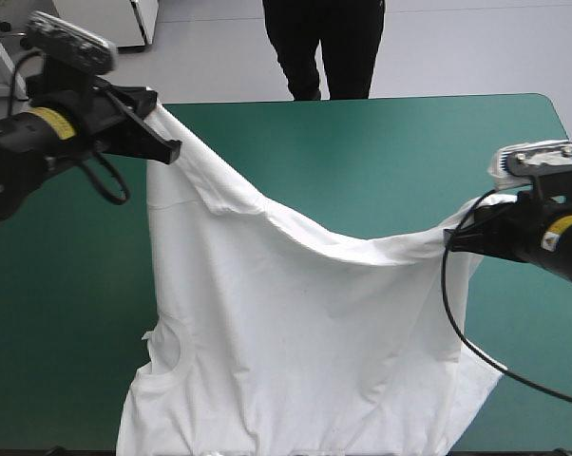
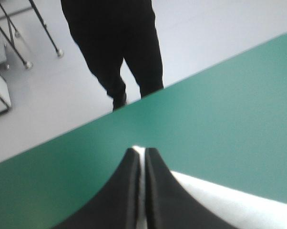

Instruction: Fold the cloth

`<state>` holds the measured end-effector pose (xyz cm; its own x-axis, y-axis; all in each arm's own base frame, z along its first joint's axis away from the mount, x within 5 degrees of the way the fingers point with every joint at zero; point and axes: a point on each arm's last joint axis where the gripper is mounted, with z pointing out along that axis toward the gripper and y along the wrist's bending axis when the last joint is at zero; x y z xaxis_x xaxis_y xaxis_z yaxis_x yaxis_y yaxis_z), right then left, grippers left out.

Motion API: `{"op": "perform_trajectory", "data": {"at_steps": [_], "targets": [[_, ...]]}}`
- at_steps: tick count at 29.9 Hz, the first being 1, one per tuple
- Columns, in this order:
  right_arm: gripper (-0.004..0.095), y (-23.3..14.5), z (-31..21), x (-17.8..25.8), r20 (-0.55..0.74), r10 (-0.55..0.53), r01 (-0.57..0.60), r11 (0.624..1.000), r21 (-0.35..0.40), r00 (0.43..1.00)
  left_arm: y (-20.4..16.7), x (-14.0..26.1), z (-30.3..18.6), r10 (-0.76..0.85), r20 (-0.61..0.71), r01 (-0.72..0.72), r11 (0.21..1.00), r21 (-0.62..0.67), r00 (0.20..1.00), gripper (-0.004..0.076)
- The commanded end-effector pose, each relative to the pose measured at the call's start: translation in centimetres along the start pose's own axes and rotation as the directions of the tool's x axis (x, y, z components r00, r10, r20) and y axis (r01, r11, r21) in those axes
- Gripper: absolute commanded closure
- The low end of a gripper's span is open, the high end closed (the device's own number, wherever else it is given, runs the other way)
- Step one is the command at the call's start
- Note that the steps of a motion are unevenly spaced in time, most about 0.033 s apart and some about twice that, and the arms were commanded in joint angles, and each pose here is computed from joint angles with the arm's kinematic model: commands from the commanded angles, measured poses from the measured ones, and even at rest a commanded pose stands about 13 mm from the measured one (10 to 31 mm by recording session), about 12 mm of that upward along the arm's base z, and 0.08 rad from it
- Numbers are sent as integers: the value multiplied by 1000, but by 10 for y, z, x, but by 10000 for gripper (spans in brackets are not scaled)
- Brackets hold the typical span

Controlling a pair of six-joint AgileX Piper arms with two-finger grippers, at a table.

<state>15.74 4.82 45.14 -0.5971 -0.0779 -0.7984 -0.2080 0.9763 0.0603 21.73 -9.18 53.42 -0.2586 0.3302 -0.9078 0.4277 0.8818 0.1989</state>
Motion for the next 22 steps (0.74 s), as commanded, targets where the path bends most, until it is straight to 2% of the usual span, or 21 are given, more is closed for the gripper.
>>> {"op": "perform_trajectory", "data": {"at_steps": [1, 5, 8, 11, 15, 22], "targets": [[925, 0, 39, -9, 61, -17, 15, 999, 35, 998, 2, 1, 32, 17, 32, -15, 998, -53, 999, 733], [925, 2, 89, -15, 20, -39, 38, 998, 52, 999, 6, 6, 77, 33, 9, -32, 992, -122, 999, 733], [926, 5, 125, -21, 33, -66, 64, 996, 56, 997, 11, 11, 109, 54, 0, -53, 979, -198, 999, 733], [925, 1, 154, -29, 42, -49, 47, 997, 60, 998, 18, 19, 140, 72, -8, -71, 960, -271, 997, 733], [925, -11, 189, -44, 37, -23, 20, 996, 87, 999, 43, 32, 172, -49, 43, 59, 952, -300, 998, 733], [925, -32, 232, -78, 72, 26, -34, 993, 110, 997, 83, 46, 209, -145, 109, 172, 934, -313, 983, 733]]}}
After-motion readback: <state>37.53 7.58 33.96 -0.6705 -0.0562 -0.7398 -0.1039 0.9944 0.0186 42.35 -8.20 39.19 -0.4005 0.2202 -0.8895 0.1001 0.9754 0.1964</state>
